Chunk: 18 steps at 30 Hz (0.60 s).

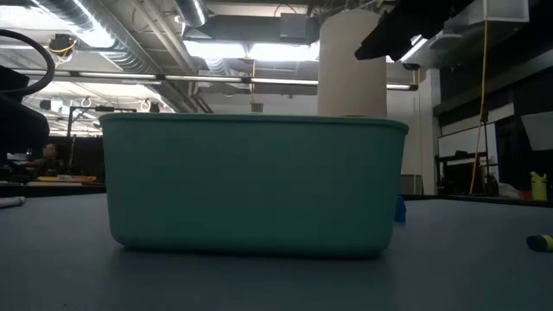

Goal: Sort crayons
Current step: Put the green crayon into the blue bin

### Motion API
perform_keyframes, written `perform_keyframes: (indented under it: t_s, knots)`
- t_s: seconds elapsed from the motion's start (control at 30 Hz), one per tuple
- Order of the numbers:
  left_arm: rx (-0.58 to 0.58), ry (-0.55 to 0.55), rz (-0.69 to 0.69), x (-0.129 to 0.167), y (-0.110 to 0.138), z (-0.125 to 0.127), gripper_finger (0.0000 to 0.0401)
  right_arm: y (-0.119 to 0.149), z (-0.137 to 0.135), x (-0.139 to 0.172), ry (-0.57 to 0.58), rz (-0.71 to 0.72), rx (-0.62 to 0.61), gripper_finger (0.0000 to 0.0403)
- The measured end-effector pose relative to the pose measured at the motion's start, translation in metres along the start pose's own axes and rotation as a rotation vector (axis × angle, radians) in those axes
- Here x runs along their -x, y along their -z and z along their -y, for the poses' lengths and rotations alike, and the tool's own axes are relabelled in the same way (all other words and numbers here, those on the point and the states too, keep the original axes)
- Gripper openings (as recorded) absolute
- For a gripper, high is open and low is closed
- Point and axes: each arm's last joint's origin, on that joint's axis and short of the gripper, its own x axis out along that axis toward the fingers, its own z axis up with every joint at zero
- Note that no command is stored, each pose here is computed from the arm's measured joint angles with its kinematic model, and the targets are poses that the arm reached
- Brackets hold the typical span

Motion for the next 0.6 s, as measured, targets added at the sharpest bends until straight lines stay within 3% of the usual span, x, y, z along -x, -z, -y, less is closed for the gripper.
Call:
perform_keyframes:
  t_s: [0.6]
  knots:
    - [-0.035,0.003,0.0,-0.0001,0.0003,0.0003,0.0014,0.0023,0.0003,0.0011,0.001,-0.024,0.003,0.0129]
